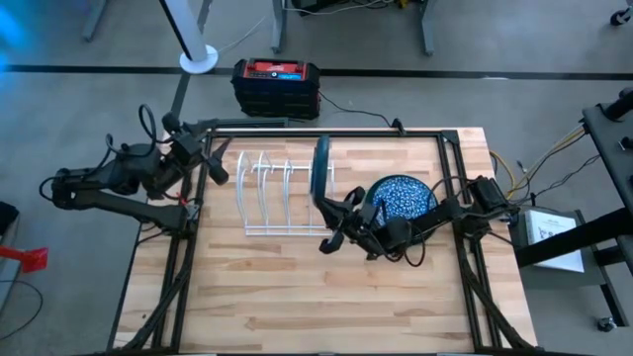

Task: Sort dishes
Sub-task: Put the dark blue plate into the dish rack

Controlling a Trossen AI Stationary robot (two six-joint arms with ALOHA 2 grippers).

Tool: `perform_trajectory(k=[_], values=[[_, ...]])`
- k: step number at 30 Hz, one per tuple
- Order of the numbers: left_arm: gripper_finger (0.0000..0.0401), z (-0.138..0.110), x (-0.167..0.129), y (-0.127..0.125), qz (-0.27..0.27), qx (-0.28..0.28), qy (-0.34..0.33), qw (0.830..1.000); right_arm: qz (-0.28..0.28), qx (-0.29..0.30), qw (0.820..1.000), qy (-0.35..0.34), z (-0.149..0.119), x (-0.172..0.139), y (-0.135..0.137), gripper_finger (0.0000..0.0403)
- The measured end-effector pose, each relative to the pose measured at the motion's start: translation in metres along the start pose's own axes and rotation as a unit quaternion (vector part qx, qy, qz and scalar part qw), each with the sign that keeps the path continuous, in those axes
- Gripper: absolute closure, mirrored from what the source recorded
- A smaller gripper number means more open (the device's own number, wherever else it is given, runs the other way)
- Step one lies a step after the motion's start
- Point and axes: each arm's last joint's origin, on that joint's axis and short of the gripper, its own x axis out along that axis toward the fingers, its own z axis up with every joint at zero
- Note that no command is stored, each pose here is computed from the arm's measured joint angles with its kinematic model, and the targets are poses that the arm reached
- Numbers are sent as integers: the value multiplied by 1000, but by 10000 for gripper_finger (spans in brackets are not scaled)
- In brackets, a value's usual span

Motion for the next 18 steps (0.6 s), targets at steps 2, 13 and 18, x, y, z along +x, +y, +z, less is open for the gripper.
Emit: perform_trajectory(k=[2,13,18], values=[[169,0,1,-1,-1,2,2,1000,-1,-1,1000,9,-4,0,-3,403],[169,-4,1,-3,-5,-3,14,1000,-1,-2,999,45,-17,-10,-14,403],[169,-5,2,-4,-6,-2,19,1000,-27,-9,997,77,-26,-9,-17,403]])
